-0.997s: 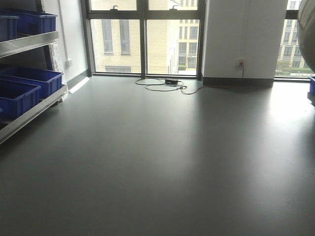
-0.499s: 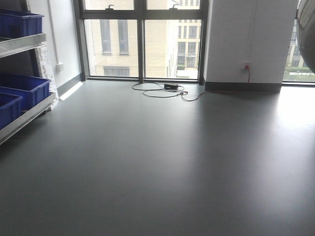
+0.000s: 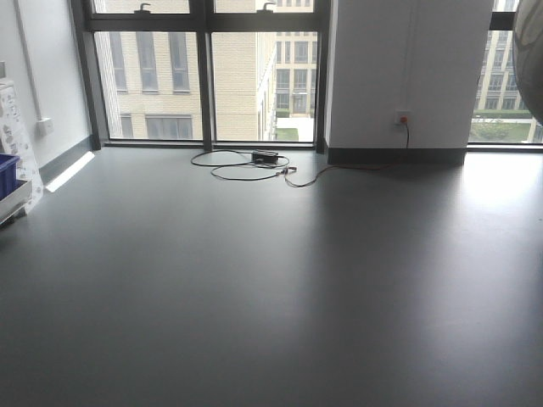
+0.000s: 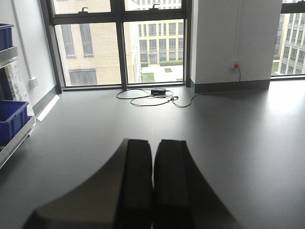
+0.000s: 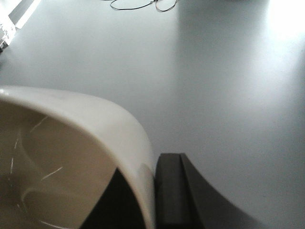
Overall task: Move white bin to right shelf second layer
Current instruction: 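Turn the base toward the shelf rack with blue crates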
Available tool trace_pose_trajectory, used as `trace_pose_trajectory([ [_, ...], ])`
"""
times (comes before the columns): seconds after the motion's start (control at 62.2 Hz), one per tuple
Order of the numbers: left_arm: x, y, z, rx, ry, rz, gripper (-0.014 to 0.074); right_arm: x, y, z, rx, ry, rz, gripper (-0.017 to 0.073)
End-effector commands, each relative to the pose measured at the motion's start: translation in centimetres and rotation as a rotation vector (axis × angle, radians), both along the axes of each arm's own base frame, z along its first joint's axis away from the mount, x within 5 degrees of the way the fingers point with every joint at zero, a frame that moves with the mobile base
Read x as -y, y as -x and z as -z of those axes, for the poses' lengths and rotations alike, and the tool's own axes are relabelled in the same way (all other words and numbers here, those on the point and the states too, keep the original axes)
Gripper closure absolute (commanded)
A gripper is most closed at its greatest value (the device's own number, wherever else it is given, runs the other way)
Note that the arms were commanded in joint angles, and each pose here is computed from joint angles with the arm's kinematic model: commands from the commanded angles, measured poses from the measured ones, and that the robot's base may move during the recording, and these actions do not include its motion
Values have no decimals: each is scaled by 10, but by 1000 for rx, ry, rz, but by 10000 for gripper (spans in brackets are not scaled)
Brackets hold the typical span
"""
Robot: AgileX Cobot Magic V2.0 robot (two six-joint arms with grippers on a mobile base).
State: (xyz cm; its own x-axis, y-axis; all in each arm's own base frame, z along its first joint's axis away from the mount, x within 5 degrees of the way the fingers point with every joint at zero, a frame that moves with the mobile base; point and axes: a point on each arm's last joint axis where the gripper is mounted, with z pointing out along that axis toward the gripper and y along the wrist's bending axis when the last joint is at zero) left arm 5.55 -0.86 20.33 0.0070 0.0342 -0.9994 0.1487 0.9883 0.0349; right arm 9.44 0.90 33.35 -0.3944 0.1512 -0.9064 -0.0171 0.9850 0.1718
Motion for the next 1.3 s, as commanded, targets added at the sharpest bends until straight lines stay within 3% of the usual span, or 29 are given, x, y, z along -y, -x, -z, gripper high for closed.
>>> trace_pose_trajectory([
  [0.0, 0, 0, 4, 60, 19, 2, 509, 0, -2, -18, 122, -11, 1, 503],
  [1.287, 0, 0, 4, 60, 19, 2, 509, 0, -2, -18, 123, -12, 0, 503],
])
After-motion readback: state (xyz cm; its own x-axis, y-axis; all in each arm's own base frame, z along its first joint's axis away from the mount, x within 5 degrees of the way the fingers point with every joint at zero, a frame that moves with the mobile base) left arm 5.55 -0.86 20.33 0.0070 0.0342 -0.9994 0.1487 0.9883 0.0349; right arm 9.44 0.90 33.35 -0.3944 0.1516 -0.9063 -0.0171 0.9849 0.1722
